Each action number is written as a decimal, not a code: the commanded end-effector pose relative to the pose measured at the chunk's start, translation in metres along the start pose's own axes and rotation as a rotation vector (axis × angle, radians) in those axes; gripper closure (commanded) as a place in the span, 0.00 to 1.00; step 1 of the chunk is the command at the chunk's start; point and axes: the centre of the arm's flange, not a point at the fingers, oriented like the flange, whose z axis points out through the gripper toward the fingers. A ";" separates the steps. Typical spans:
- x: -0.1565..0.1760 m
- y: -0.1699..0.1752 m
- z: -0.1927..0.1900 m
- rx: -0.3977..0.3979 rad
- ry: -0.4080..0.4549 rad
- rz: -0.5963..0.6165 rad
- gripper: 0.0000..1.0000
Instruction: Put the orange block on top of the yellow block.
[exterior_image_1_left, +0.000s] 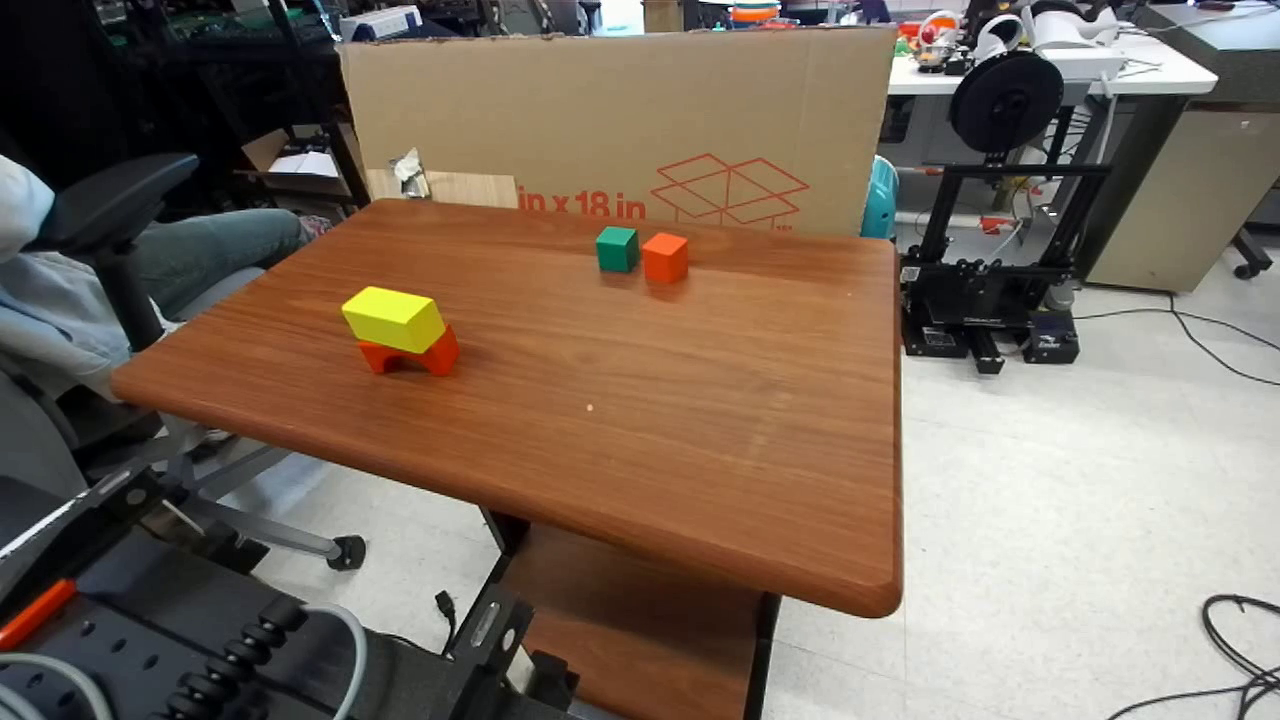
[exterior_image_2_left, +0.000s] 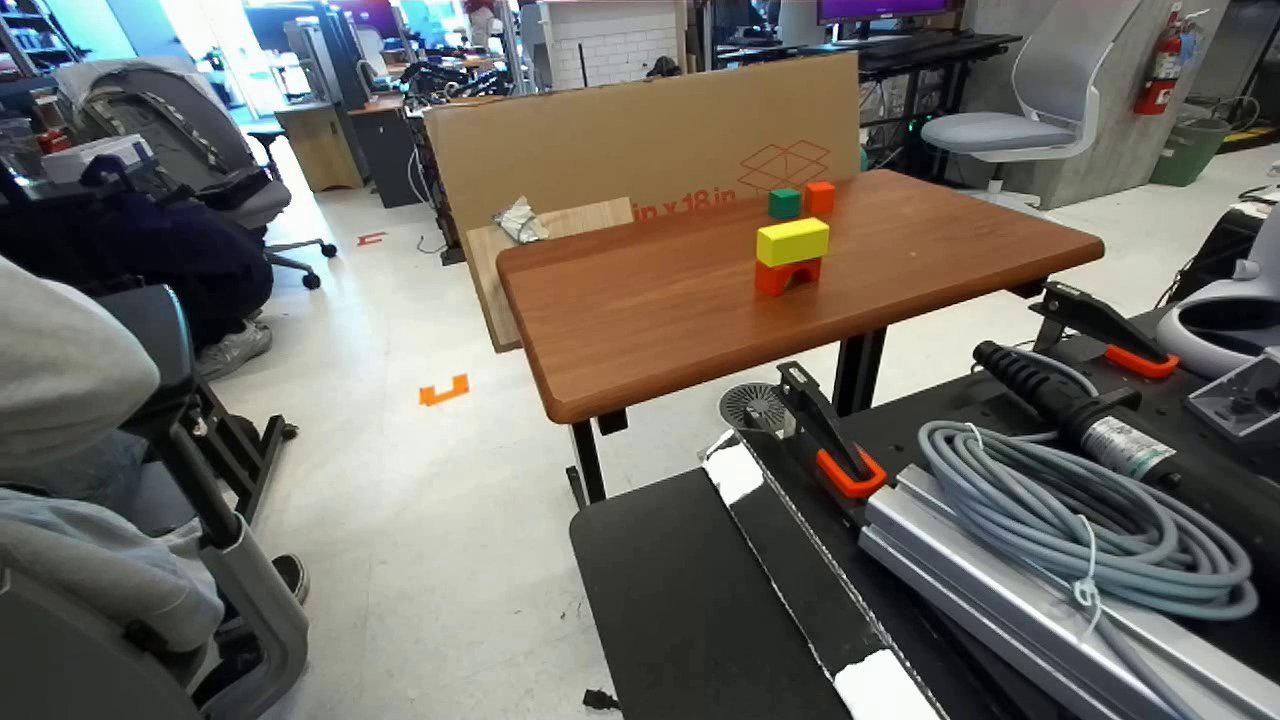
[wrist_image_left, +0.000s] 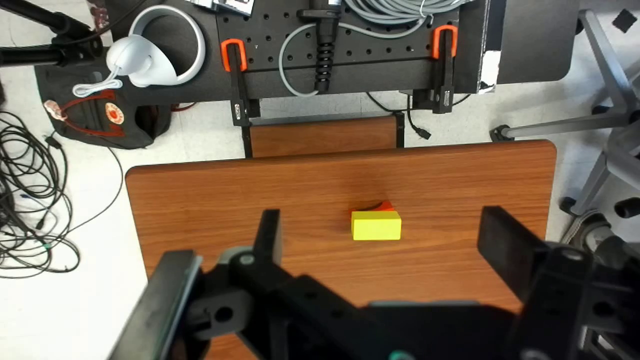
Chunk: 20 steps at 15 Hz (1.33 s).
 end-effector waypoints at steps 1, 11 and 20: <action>0.000 0.000 0.000 0.000 0.000 0.000 0.00; 0.000 0.000 0.000 0.000 0.000 0.000 0.00; 0.062 0.021 0.007 0.005 0.046 0.069 0.00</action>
